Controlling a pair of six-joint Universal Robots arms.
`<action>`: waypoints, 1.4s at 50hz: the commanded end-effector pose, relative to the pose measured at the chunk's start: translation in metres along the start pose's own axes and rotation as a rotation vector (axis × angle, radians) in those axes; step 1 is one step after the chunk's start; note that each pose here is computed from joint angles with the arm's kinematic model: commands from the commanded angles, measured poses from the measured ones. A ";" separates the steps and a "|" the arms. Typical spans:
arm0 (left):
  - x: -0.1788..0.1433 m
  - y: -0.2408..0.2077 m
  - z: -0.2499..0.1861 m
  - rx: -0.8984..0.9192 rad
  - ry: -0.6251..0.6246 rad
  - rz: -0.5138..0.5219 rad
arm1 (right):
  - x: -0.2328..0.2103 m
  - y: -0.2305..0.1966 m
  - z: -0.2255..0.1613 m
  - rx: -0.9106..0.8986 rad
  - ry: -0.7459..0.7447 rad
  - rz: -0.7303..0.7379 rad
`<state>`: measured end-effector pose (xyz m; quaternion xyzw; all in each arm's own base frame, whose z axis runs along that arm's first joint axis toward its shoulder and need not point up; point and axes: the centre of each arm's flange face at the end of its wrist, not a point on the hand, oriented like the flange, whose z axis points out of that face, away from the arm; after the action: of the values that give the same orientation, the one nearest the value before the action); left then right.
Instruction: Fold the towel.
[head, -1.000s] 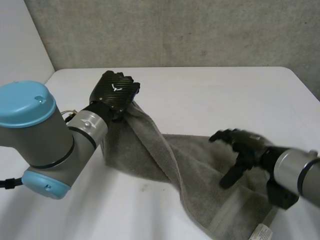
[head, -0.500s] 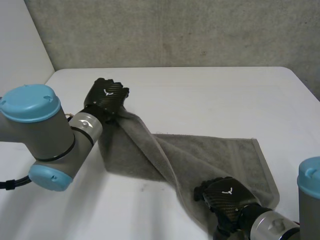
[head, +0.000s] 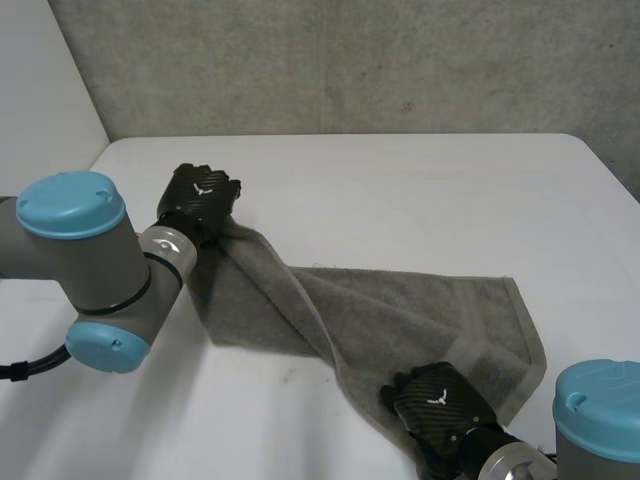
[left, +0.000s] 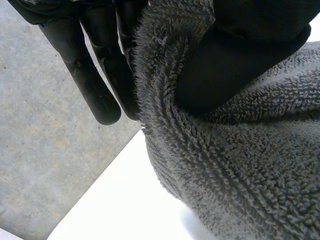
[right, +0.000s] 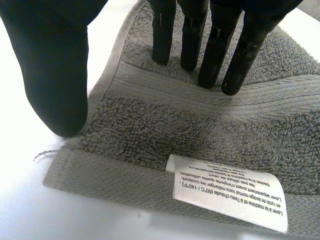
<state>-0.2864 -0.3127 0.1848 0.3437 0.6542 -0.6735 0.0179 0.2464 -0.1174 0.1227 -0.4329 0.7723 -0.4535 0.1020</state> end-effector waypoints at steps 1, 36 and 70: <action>0.002 0.002 0.000 -0.004 0.004 -0.002 | 0.003 -0.002 0.006 0.041 0.023 -0.035; 0.009 0.005 -0.012 -0.050 0.036 -0.020 | 0.108 -0.034 0.030 0.078 0.291 0.028; -0.120 -0.152 0.010 0.722 -0.559 -0.243 | 0.246 -0.267 -0.003 0.907 0.993 -0.300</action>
<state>-0.2985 -0.3597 0.3421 0.1323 0.4269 -0.8940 -0.0320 0.2529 -0.3672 0.3760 -0.2090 0.4245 -0.8682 -0.1498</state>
